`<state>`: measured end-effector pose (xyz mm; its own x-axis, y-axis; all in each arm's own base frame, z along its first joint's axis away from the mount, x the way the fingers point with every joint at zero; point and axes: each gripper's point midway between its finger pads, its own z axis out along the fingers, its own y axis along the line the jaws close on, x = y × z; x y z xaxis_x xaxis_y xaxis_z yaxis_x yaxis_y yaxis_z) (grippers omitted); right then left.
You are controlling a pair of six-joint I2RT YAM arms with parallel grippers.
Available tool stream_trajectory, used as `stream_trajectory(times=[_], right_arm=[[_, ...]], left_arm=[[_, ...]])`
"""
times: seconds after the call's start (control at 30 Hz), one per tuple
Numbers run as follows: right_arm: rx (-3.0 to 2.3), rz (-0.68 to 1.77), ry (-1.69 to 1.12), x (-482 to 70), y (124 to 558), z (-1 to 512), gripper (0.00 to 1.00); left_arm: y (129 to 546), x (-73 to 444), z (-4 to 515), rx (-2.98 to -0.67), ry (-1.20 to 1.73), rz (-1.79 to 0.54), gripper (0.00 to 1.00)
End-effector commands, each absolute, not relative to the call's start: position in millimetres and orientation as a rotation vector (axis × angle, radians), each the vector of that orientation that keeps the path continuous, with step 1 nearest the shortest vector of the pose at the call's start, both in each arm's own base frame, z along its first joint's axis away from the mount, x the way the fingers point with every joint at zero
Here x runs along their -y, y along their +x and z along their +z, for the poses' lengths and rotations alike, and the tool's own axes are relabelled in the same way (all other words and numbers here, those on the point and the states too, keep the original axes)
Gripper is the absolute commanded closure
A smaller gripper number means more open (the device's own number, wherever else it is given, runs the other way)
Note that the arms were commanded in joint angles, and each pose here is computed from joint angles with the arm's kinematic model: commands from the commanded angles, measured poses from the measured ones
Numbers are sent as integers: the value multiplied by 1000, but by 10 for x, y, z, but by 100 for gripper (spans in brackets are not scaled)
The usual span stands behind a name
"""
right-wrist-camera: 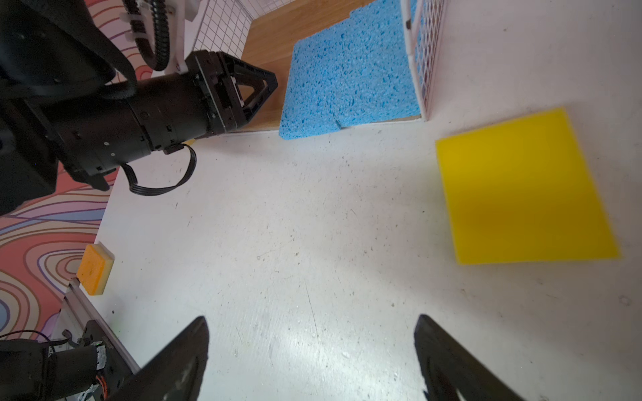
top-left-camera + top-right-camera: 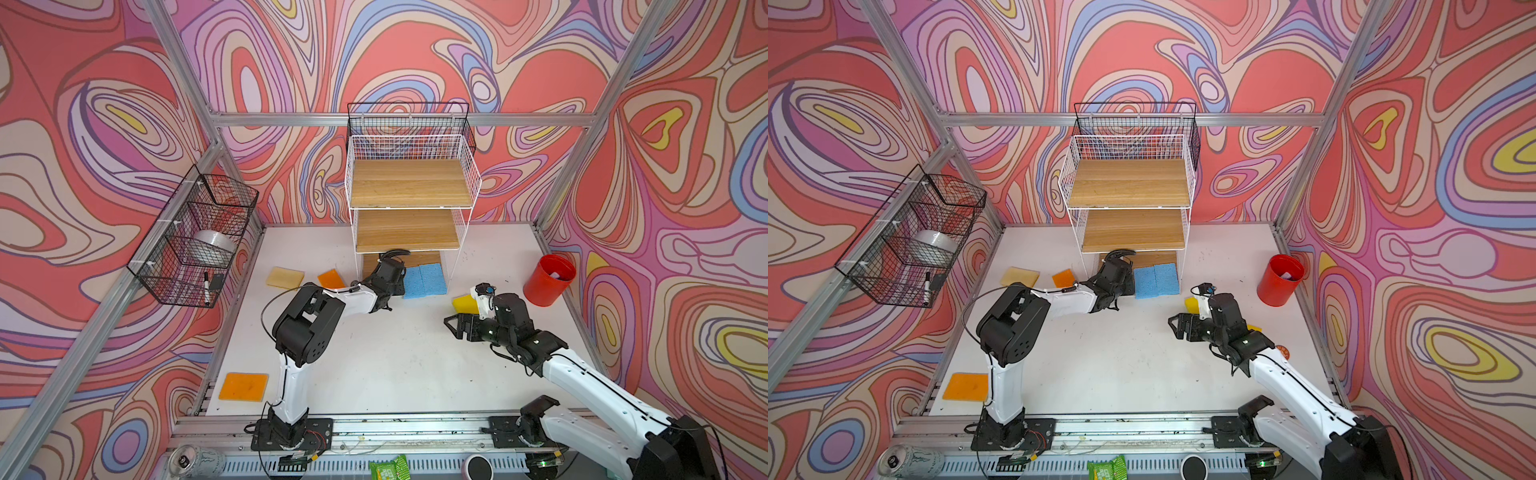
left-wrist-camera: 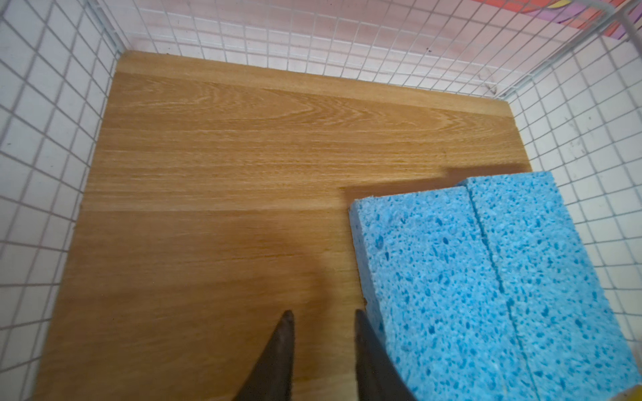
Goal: Place and organize the cleaning sponges onto the shelf
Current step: 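Open the left gripper and draw it back from the blue sponges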
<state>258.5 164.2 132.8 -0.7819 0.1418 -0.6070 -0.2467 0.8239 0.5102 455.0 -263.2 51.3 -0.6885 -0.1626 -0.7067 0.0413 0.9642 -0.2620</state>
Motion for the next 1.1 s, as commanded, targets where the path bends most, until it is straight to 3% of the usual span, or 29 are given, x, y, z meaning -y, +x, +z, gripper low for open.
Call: stream_trajectory(times=[0.0, 0.07, 0.63, 0.8, 1.07], right_arm=[[-2323, 766, -62, -1620, 2621, 1439, 5], [-2325, 764, -61, -1616, 2620, 1430, 5], [-2324, 757, -62, -1600, 2603, 1424, 5], [-2324, 760, -61, -1604, 2606, 1424, 5], [-2318, 764, -57, -1609, 2611, 1438, 5]], left_arm=[[4622, 2595, 686, -2280, -113, -315, 89], [4631, 2606, 692, -2282, -113, -318, 100], [3999, 2643, 469, -2363, -71, -472, 100], [3838, 2856, 508, -2361, -20, -551, 100], [3841, 3016, 427, -2377, -29, -607, 100]])
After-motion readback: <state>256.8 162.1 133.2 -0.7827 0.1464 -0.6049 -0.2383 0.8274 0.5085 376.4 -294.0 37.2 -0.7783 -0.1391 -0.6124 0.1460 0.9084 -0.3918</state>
